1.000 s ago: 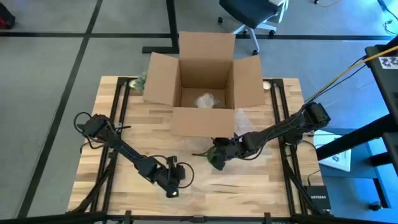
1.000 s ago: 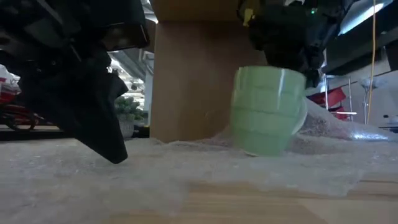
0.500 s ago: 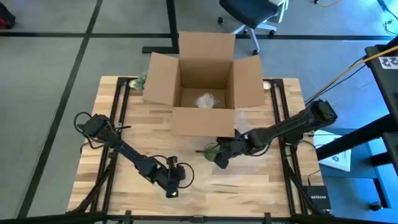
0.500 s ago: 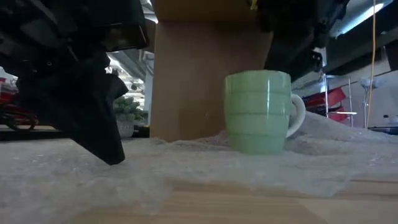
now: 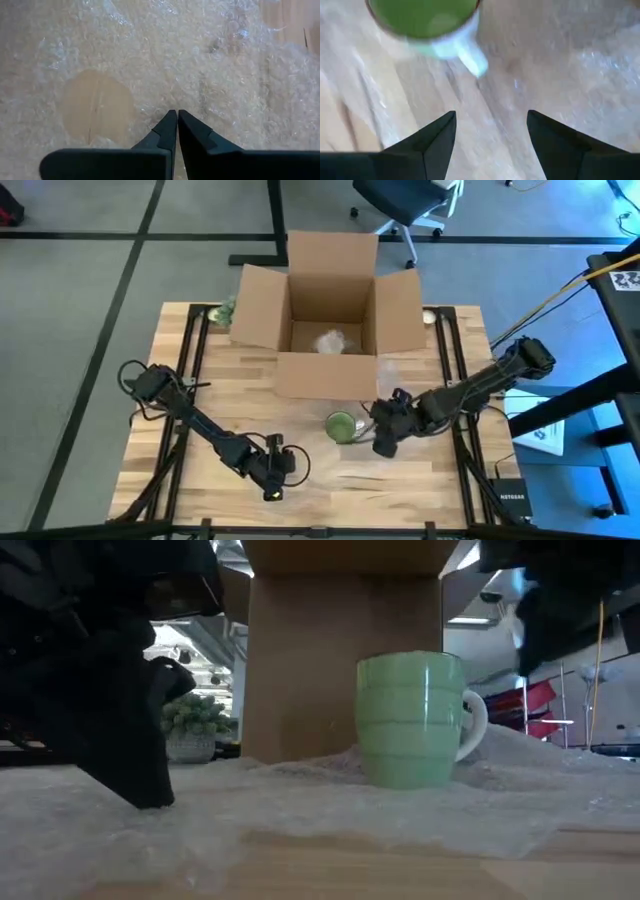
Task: Wrap mug
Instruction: Wrap the green mug with bubble wrap
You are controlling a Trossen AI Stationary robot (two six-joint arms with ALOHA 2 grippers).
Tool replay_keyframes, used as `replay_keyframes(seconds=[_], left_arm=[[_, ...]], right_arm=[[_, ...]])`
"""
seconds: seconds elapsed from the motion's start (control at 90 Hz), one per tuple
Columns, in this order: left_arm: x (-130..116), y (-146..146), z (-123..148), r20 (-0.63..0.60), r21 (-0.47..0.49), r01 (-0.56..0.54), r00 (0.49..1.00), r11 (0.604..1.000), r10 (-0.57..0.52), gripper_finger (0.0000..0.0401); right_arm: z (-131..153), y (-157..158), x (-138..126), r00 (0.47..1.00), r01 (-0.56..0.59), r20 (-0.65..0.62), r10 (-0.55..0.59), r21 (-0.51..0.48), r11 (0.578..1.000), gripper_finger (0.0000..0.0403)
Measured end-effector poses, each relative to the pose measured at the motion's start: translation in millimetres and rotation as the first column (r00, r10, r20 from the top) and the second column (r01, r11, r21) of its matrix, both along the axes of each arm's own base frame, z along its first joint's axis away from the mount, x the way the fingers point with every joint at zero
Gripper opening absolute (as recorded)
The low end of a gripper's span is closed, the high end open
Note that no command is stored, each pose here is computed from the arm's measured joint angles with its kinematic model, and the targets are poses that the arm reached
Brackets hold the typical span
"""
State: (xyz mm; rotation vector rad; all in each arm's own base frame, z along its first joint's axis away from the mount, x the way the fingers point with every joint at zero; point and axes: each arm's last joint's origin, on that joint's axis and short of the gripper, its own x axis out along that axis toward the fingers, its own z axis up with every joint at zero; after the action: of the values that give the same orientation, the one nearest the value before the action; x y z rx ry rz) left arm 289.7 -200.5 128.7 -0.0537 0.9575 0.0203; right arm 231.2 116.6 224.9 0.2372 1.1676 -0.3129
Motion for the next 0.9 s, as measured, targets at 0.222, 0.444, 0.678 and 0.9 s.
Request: replay_keyframes(seconds=[0.222,0.444,0.678,0.9], left_arm=[[-0.3,-0.8,0.2,0.001,-0.002,0.003,1.0,1.0,-0.003,0.0],[-1.0,-3.6,1.3,-0.002,0.015,0.056,0.998,0.998,-0.056,0.0],[-1.1,-3.9,1.4,-0.005,0.027,0.08,0.997,0.996,-0.08,0.0],[-1.1,-3.8,1.4,-0.004,0.047,0.105,0.994,0.993,-0.105,0.0]], right_arm=[[-50.1,13.2,-25.2,1.0,-0.003,0.002,0.003,0.043,0.999,0.023],[-87.9,20.0,-49.1,0.998,0.03,0.052,-0.036,0.125,0.992,0.023],[-93.1,31.8,-59.3,0.995,0.036,0.085,-0.053,0.188,0.981,0.023],[-93.5,45.3,-65.2,0.987,0.041,0.141,-0.072,0.215,0.976,0.023]])
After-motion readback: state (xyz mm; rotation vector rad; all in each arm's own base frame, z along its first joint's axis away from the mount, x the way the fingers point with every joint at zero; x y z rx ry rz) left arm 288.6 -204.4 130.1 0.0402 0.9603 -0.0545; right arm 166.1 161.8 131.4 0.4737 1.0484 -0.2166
